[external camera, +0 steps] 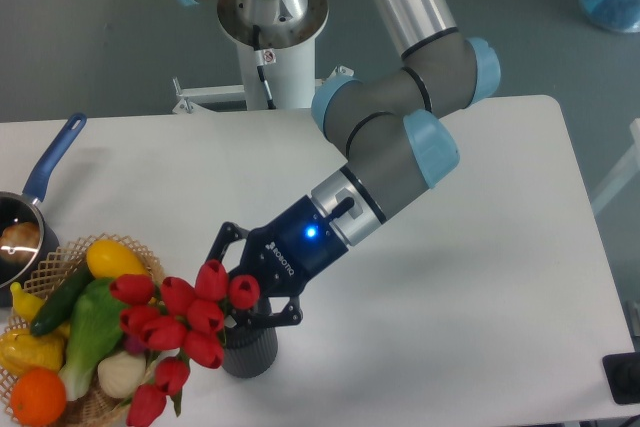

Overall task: Insert the flowers into the vase
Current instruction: 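Lower the tulip stems into the black vase opening, then open the gripper to release the tulips in the vase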

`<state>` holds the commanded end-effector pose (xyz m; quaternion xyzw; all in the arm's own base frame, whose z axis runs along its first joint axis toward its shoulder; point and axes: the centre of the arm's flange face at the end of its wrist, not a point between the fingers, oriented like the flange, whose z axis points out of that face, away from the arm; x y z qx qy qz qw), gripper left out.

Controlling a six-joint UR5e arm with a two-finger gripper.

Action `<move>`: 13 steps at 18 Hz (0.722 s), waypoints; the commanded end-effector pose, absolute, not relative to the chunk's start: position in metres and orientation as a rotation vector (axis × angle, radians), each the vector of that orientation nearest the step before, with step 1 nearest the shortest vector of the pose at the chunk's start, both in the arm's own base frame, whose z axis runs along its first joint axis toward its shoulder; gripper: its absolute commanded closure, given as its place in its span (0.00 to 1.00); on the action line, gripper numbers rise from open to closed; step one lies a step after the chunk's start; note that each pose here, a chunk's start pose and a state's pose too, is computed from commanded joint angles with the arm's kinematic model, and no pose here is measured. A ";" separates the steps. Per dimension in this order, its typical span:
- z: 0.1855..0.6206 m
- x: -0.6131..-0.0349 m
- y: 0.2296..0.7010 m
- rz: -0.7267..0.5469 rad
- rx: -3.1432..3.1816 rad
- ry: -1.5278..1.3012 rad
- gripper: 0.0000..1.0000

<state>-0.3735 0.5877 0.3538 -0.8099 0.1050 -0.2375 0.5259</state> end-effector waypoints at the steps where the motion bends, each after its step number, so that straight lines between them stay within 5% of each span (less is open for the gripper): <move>1: 0.350 -0.373 0.587 -0.570 -1.943 0.248 1.00; 9: 0.325 -0.363 0.578 -0.565 -1.972 0.268 0.87; 11: 0.320 -0.363 0.576 -0.569 -1.978 0.262 0.79; 13: 0.313 -0.364 0.572 -0.574 -1.983 0.251 0.55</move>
